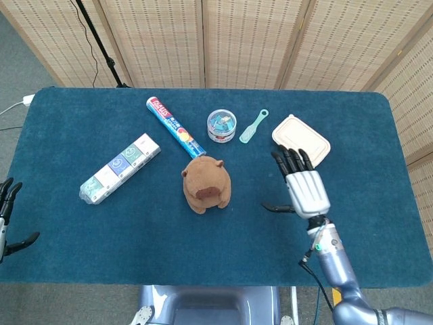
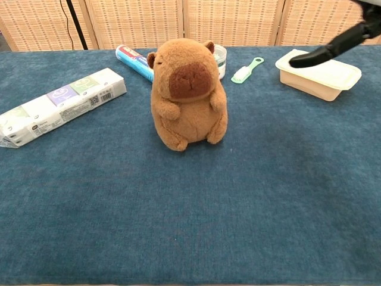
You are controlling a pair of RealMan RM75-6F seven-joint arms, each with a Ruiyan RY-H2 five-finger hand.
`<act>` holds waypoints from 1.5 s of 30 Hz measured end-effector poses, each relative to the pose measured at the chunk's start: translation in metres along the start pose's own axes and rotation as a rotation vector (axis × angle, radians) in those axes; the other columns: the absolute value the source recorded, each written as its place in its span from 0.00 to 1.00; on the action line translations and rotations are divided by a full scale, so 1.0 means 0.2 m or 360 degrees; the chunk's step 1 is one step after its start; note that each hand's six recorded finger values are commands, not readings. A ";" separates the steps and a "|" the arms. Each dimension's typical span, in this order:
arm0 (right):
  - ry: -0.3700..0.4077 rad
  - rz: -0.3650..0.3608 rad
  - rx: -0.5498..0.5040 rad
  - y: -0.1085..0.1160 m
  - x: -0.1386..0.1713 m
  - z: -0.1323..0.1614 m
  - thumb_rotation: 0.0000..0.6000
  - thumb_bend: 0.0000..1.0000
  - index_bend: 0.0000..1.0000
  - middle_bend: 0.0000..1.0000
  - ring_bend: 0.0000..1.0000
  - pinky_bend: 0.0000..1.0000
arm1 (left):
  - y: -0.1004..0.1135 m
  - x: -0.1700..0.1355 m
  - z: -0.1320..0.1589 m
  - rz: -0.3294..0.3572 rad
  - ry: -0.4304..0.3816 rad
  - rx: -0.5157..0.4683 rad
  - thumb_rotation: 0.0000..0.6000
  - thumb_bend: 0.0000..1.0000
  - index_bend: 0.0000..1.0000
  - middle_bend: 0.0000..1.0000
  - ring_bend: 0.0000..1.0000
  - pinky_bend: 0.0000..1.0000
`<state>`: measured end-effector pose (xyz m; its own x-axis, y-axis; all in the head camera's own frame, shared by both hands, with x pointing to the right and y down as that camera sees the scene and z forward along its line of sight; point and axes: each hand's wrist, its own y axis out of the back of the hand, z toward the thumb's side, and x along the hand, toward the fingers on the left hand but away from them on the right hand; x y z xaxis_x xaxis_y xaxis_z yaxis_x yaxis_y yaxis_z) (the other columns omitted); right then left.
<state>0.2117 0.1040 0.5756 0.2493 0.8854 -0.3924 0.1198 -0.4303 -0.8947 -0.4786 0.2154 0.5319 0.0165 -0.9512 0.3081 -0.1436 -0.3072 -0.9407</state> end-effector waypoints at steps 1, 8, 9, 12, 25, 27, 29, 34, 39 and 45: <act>0.0014 0.0012 -0.0018 -0.01 -0.04 0.05 0.54 0.00 0.03 0.00 0.00 0.00 | 0.00 0.00 0.00 -0.0001 0.0000 -0.0002 1.00 0.00 0.00 0.00 0.00 0.00; 0.0053 0.0042 -0.0113 -0.03 -0.22 0.27 0.54 0.00 0.03 0.00 0.00 0.00 | 0.00 0.00 0.00 -0.0007 -0.0002 -0.0012 1.00 0.00 0.00 0.00 0.00 0.00; 0.0060 0.0043 -0.0118 -0.03 -0.23 0.29 0.54 0.00 0.03 0.00 0.00 0.00 | 0.00 0.00 0.00 -0.0008 -0.0003 -0.0014 1.00 0.00 0.00 0.00 0.00 0.00; 0.0064 0.0054 -0.0131 -0.04 -0.29 0.36 0.54 0.00 0.03 0.00 0.00 0.00 | 0.00 0.01 -0.01 -0.0013 -0.0005 -0.0021 1.00 0.00 0.00 0.00 0.00 0.00; -0.0008 0.0137 -0.0319 -0.14 -0.56 0.63 0.53 0.00 0.02 0.00 0.00 0.00 | 0.01 0.01 -0.02 -0.0018 -0.0003 -0.0036 1.00 0.00 0.00 0.00 0.00 0.00; 0.0003 0.0149 -0.0353 -0.15 -0.57 0.68 0.54 0.00 0.02 0.00 0.00 0.00 | 0.01 0.01 -0.02 -0.0020 -0.0002 -0.0039 1.00 0.00 0.00 0.00 0.00 0.00; 0.0029 0.0155 -0.0370 -0.16 -0.56 0.73 0.54 0.00 0.02 0.00 0.00 0.00 | 0.01 0.02 -0.02 -0.0021 -0.0002 -0.0043 1.00 0.00 0.00 0.00 0.00 0.00; 0.0056 0.0182 -0.0416 -0.19 -0.54 0.81 0.54 0.00 0.02 0.00 0.00 0.00 | 0.02 0.02 -0.03 -0.0018 0.0002 -0.0053 1.00 0.00 0.00 0.00 0.00 0.00; 0.0073 0.0192 -0.0439 -0.21 -0.54 0.86 0.54 0.00 0.02 0.00 0.00 0.00 | 0.02 0.02 -0.03 -0.0016 -0.0003 -0.0060 1.00 0.00 0.00 0.00 0.00 0.00; 0.0052 0.0184 -0.0357 -0.26 -0.57 0.85 0.54 0.00 0.03 0.00 0.00 0.00 | 0.03 0.01 -0.03 -0.0009 -0.0006 -0.0076 1.00 0.00 0.00 0.00 0.00 0.00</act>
<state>0.0135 0.0549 0.6297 0.3041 0.8236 -0.4788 0.2982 -0.5597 -0.7732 -0.4852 0.2123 0.5271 0.0211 -0.9495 0.3131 -0.1908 -0.3112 -0.9310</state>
